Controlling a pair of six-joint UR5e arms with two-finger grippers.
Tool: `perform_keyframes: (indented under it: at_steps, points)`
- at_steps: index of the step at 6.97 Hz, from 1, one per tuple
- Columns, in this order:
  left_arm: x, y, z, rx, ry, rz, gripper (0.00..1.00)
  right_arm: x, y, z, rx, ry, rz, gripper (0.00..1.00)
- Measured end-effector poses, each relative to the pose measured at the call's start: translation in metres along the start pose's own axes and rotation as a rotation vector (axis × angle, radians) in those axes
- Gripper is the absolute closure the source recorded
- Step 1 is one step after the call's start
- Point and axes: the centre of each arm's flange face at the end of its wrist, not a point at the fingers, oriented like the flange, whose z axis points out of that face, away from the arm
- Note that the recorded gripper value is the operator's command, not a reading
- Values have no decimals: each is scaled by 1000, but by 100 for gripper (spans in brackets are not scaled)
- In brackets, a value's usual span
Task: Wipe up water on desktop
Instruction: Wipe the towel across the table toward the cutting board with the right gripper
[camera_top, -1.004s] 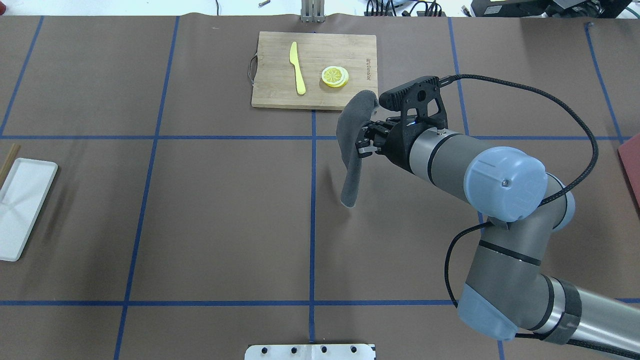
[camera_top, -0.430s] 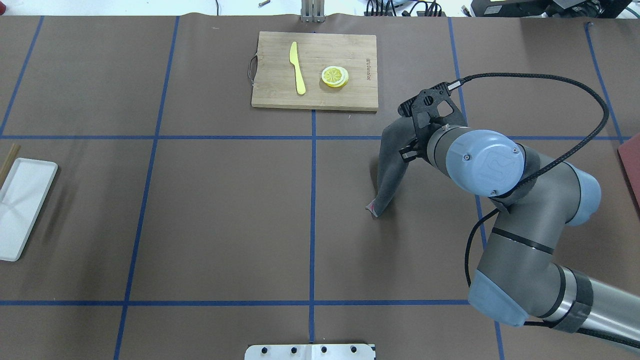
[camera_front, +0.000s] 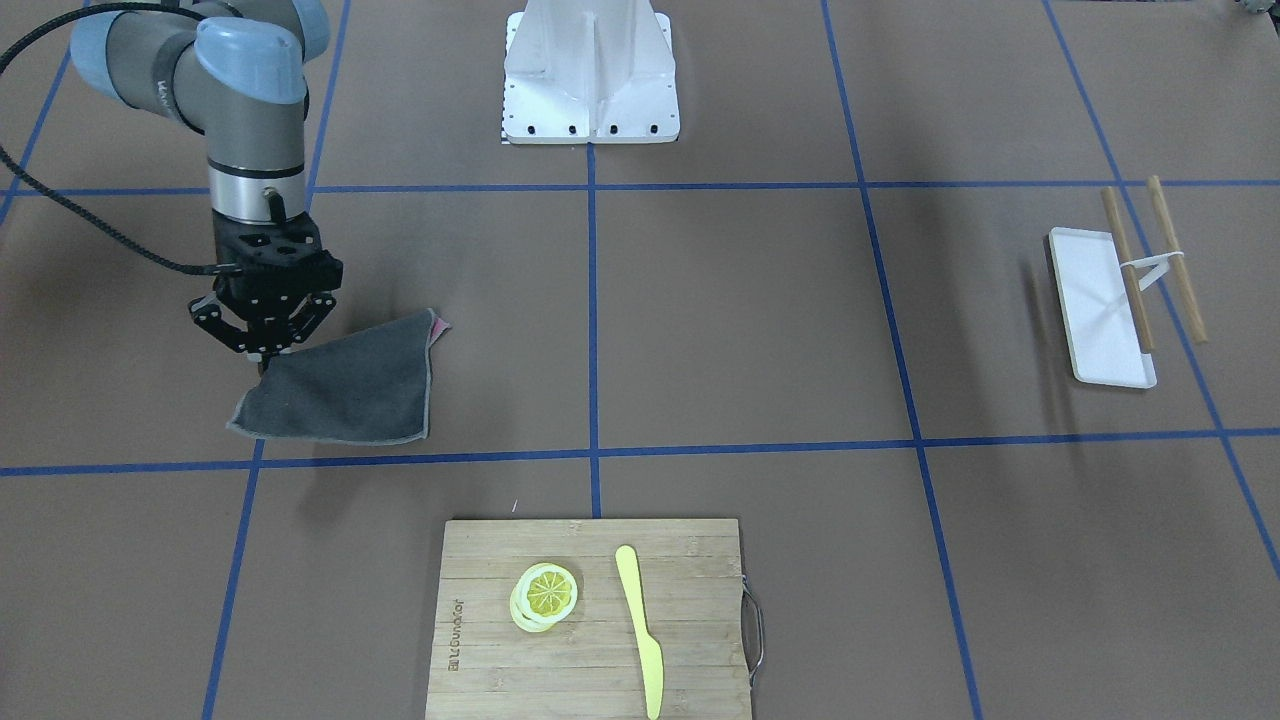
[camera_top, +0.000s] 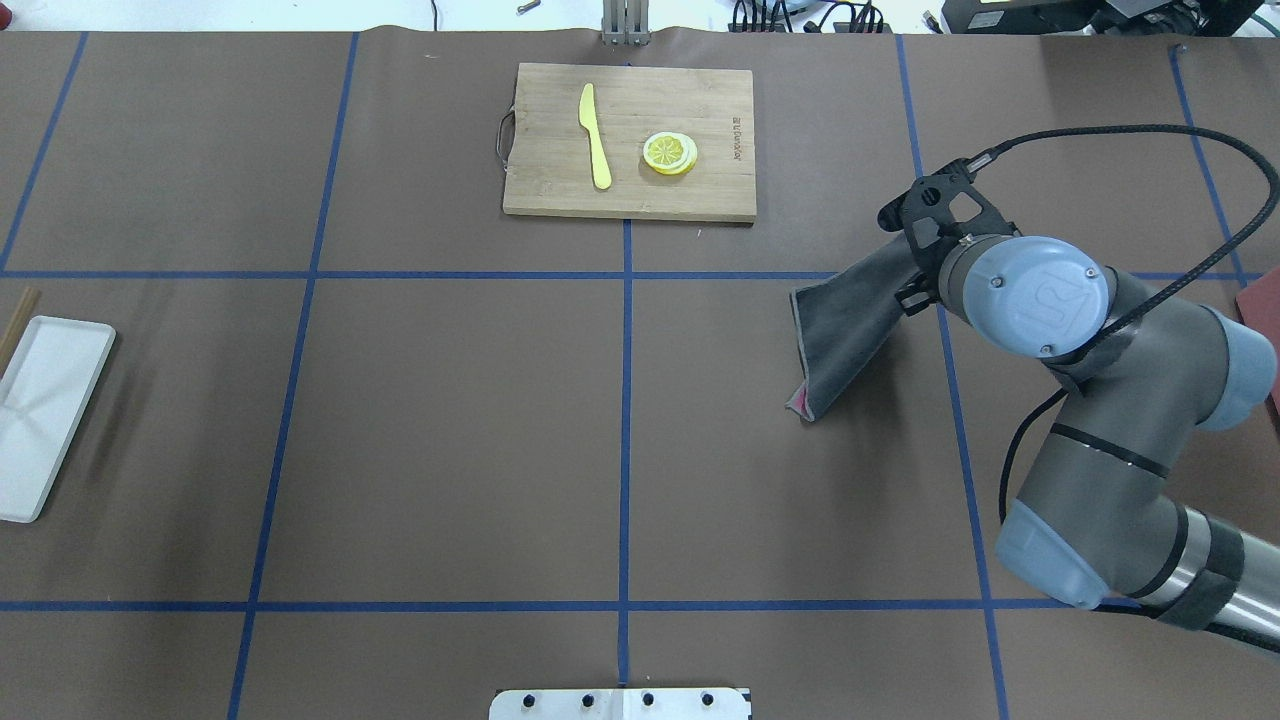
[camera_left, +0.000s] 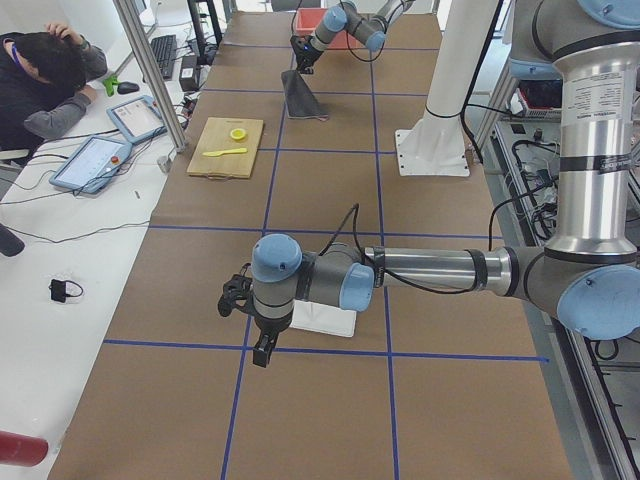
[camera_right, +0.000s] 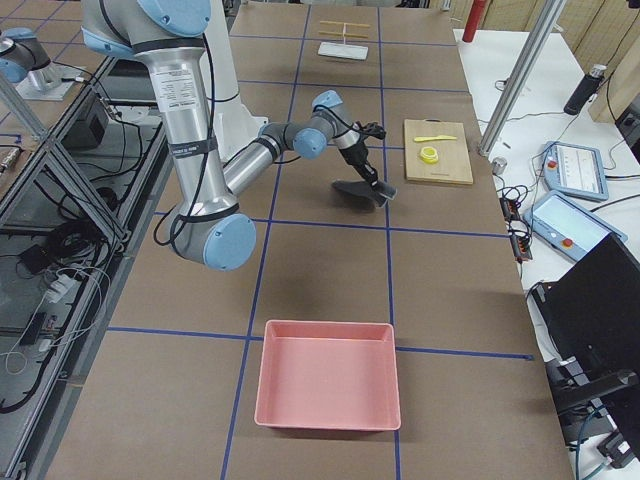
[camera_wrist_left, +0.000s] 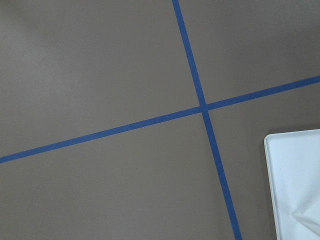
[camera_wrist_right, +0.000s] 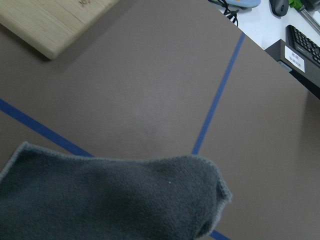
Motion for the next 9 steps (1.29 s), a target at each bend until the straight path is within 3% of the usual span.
perform_keyframes:
  at_steps: [2,3,4,6,9]
  points:
    - [0,0,0,0,0,-1,1,55,23,37,-81,85,-54,100]
    - [0,0,0,0,0,-1,1,63,21,45,-92,99,-55,100]
    - [0,0,-1,1,0,0,1,44,4,43,-74,77,-29,100]
    - [-1,-1,-1,3,-1,-6,1,-61,-48,30,-30,-26,84,100]
    - [-2,0,-2,4,-2,-12,1,-224,-101,-27,25,-162,275,100]
